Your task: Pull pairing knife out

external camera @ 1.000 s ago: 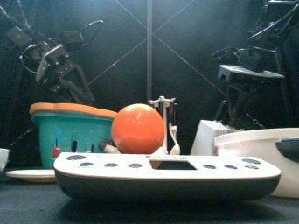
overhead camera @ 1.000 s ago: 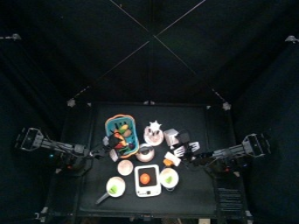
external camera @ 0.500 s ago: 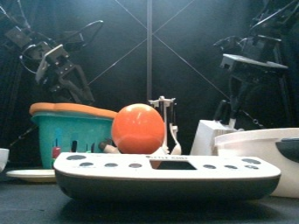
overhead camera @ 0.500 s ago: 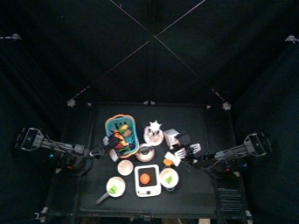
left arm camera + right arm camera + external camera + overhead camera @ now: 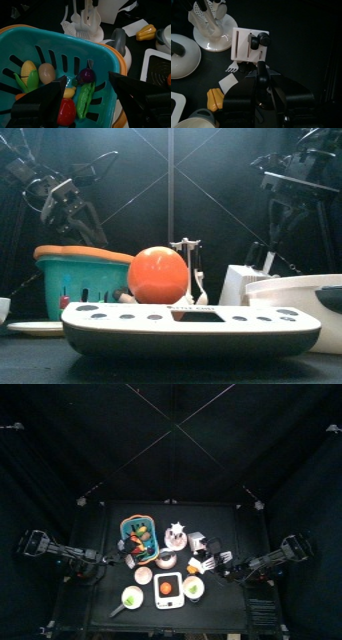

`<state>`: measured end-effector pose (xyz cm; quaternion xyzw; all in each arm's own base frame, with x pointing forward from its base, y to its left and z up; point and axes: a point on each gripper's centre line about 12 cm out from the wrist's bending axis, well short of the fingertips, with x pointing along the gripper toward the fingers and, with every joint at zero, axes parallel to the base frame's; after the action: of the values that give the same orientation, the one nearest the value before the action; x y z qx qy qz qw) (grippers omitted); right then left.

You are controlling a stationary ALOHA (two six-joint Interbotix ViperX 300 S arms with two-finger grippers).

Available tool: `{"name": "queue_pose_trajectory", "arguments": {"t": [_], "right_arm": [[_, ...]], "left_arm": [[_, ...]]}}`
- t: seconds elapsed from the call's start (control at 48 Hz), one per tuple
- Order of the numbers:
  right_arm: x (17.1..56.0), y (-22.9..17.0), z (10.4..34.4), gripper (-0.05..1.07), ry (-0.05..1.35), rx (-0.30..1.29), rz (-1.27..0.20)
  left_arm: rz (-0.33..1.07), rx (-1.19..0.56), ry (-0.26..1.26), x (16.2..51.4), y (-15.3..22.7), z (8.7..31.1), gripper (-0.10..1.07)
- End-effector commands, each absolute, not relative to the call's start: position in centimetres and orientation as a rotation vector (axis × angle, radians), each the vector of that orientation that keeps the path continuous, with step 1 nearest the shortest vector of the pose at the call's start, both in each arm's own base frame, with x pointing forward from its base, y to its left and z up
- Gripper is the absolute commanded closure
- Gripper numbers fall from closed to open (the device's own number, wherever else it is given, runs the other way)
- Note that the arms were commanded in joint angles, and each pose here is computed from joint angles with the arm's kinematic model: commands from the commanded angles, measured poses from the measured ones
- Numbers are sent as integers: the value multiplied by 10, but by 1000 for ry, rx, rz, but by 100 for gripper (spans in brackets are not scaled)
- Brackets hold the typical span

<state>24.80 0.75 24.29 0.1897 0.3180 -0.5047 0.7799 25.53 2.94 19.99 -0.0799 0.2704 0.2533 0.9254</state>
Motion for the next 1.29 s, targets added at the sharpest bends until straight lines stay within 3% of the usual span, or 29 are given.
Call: {"name": "queue_pose_trajectory", "arguments": {"t": [0.0, 0.646, 1.271], "right_arm": [[250, 13, 261, 45, 648, 441, -1063], [246, 41, 284, 45, 631, 418, -1016], [246, 47, 282, 45, 633, 403, -997]], "left_arm": [[519, -168, 538, 258, 30, 206, -2], [519, -169, 536, 259, 30, 206, -2], [519, -171, 535, 259, 30, 207, -2]]}}
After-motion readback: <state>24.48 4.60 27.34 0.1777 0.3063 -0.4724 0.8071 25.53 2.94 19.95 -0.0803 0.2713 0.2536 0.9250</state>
